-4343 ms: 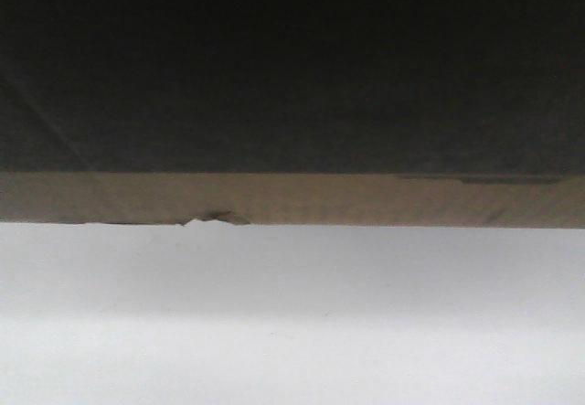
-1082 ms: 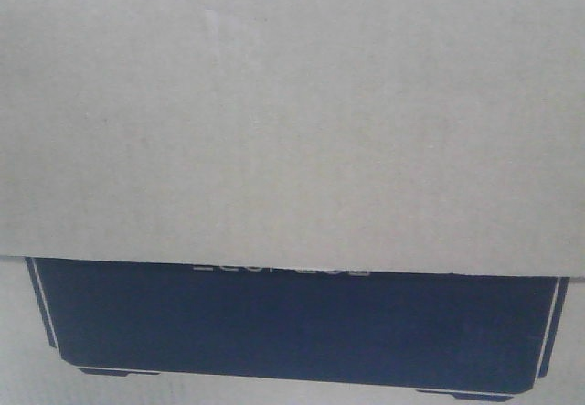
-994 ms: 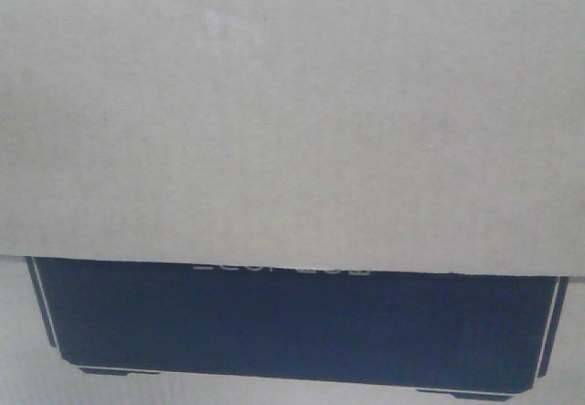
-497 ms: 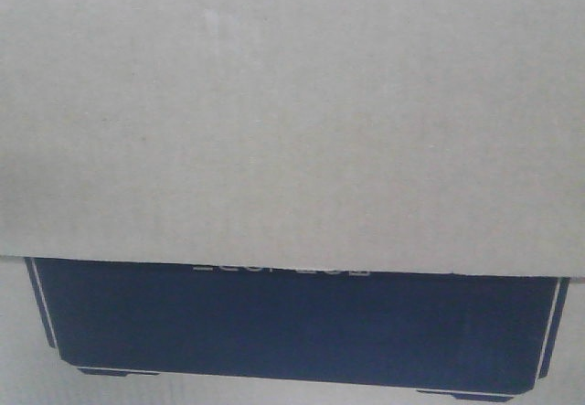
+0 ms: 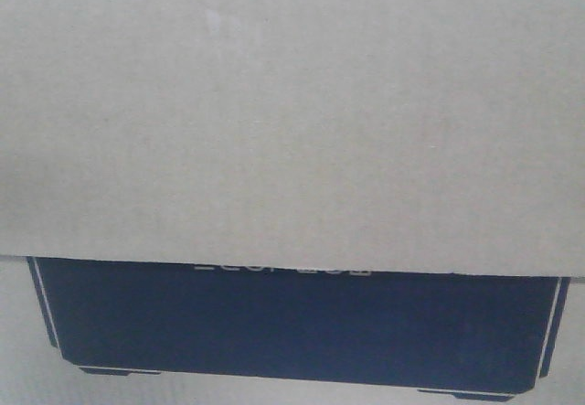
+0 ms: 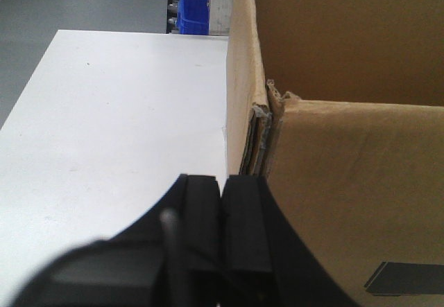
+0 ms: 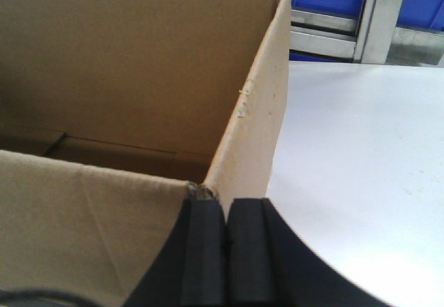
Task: Grab box from left shelf to table start
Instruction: 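Withdraw both grippers from the box walls and back away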
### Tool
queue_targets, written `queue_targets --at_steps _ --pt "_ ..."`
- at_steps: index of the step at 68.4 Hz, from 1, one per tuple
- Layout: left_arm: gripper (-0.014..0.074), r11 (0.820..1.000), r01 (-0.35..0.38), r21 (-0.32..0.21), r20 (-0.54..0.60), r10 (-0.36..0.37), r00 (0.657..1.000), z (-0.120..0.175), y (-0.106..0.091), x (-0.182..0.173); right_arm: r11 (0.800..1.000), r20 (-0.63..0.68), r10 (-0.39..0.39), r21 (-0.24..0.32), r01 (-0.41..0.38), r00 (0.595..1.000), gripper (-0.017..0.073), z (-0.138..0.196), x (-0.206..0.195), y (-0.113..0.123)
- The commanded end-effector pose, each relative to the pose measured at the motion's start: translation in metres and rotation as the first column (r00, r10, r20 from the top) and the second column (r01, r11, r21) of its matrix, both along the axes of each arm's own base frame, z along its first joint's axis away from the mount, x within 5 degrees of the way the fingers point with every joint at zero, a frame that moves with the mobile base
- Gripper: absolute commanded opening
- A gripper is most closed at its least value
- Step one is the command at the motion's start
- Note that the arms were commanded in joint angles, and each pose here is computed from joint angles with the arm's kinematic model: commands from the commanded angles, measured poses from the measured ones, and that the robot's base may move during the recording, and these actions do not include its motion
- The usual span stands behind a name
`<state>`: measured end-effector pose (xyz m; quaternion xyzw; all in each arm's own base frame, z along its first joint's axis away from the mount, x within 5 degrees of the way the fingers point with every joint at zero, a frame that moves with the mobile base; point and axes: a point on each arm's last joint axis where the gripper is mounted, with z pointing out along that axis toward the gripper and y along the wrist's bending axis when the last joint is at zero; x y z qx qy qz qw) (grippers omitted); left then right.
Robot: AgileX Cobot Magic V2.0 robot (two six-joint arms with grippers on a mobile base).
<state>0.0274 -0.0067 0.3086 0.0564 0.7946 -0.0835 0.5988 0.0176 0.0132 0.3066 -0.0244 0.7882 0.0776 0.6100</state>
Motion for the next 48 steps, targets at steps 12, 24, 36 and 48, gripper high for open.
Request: queue_targets --at_steps 12,24,36,48 --pt "-0.0099 0.998 -0.043 -0.042 0.188 0.05 0.981 -0.012 0.001 0.001 1.0 0.087 -0.017 -0.001 0.018 0.996 0.0056 0.013 0.001 -0.001" --pt "-0.0099 0.994 -0.096 -0.06 0.269 0.108 0.957 -0.059 0.002 0.013 1.0 0.086 -0.018 -0.001 0.018 0.996 0.0056 0.013 0.002 -0.001" --pt "-0.0099 0.989 -0.126 -0.08 0.359 0.147 0.922 -0.091 0.003 0.025 1.0 0.087 -0.018 -0.001 0.018 0.996 0.0056 0.013 0.002 -0.001" --pt "-0.0099 0.989 -0.129 -0.072 0.321 0.146 0.936 -0.105 0.003 0.028 1.0 0.086 -0.017 -0.001 0.018 0.996 0.0056 0.013 0.002 -0.001"
